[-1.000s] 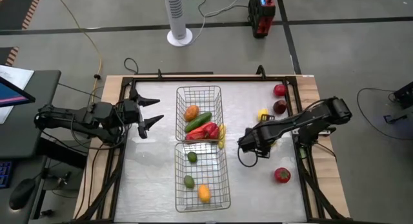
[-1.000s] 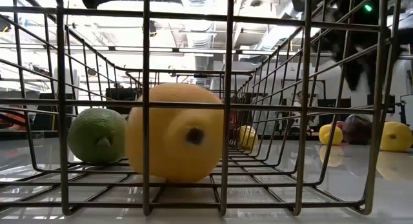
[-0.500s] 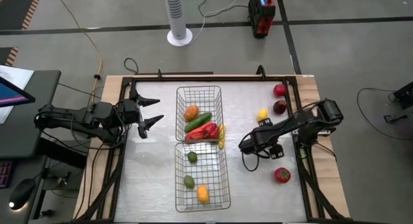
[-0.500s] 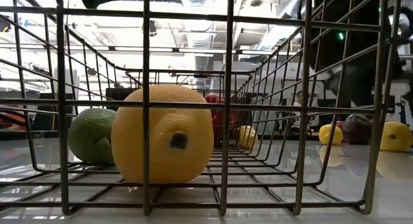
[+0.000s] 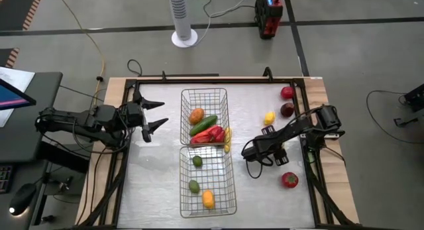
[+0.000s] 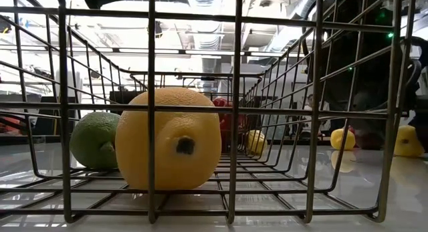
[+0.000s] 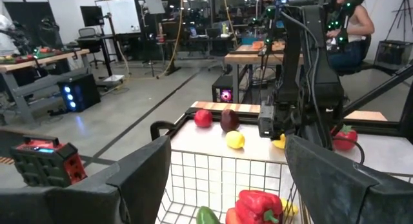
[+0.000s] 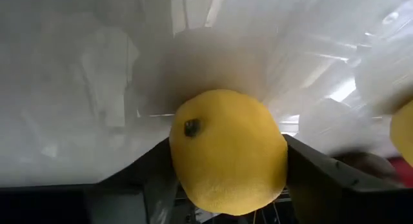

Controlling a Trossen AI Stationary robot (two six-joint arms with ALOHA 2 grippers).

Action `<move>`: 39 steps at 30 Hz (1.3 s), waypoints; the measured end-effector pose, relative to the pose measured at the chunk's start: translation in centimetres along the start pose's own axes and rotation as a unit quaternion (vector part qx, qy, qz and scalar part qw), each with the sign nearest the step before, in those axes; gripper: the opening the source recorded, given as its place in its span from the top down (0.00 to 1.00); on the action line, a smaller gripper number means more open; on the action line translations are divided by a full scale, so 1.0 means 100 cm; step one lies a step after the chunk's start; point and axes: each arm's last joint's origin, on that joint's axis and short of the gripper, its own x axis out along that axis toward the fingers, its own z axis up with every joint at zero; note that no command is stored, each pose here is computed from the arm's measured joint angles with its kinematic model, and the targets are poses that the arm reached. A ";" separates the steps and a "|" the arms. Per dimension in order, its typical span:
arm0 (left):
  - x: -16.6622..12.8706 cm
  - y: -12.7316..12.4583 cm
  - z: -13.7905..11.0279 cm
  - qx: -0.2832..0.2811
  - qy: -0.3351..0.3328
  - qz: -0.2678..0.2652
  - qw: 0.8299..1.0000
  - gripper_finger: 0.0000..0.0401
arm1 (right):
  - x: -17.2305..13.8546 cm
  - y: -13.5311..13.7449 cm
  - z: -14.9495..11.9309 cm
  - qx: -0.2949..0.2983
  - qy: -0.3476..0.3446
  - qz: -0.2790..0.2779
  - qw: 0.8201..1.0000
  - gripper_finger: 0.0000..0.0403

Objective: Sort produce into baskets
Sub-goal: Put the lemon into the bottom wire basket

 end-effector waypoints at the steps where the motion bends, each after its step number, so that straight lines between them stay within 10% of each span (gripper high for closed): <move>1: 0.000 0.000 0.000 0.000 0.000 0.000 1.000 0.27 | -0.002 -0.001 -0.001 0.003 0.008 -0.004 1.000 0.39; 7: 0.000 0.000 0.000 0.001 -0.001 0.001 1.000 0.27 | -0.034 -0.015 -0.021 0.066 0.043 -0.036 0.996 0.39; 12: 0.000 0.000 0.000 0.001 -0.001 0.001 1.000 0.27 | -0.087 -0.031 -0.042 0.191 -0.092 -0.015 0.977 0.37; 18: 0.000 0.000 0.001 0.000 -0.003 0.002 1.000 0.27 | -0.157 -0.040 -0.057 0.288 -0.345 0.093 0.888 0.36; 24: 0.000 0.000 0.001 -0.001 -0.003 0.002 1.000 0.27 | -0.204 -0.034 -0.056 0.255 -0.553 0.132 0.782 0.36; 28: 0.000 0.000 0.001 0.000 -0.003 0.002 1.000 0.27 | -0.219 -0.024 -0.038 0.228 -0.613 0.138 0.744 0.35; 39: 0.000 0.000 0.001 -0.001 -0.003 0.002 1.000 0.27 | -0.201 -0.020 0.027 0.165 -0.529 0.210 0.805 0.13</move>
